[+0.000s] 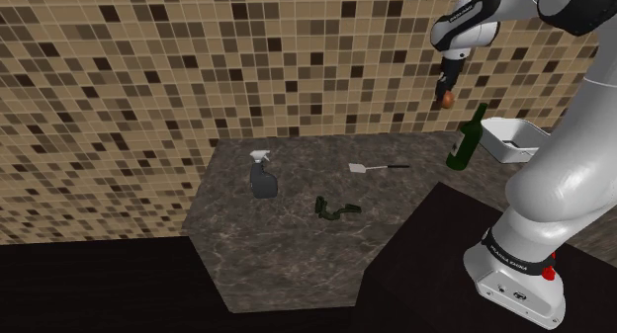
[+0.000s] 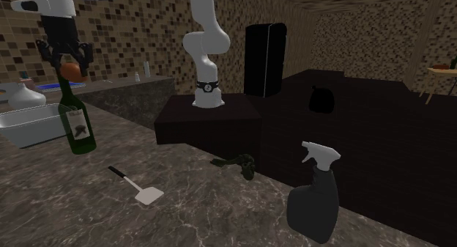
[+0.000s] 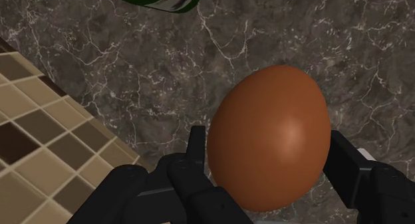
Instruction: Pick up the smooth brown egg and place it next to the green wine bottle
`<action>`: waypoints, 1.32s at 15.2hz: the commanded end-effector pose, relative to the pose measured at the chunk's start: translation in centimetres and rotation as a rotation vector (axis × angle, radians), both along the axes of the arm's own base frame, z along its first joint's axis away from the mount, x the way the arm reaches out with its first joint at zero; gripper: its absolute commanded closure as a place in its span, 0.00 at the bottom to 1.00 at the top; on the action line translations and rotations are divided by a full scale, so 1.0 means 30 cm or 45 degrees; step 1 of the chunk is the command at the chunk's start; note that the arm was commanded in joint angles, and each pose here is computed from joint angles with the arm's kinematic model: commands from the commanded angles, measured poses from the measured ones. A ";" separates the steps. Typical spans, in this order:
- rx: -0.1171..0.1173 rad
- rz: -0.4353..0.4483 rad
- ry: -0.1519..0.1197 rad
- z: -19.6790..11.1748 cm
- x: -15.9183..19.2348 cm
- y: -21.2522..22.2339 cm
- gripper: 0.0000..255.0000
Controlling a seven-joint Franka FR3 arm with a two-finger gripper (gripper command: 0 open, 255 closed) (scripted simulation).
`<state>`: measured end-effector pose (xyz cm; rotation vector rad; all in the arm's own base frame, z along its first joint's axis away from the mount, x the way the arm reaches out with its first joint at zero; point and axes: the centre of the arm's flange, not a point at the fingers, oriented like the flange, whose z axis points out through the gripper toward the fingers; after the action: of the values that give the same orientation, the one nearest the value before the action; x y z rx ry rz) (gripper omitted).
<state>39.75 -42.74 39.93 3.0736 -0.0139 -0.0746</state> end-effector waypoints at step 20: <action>-0.001 0.000 -0.001 -0.364 0.001 -0.004 1.00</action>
<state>39.89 -42.84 29.55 3.0736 -0.0140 -0.0746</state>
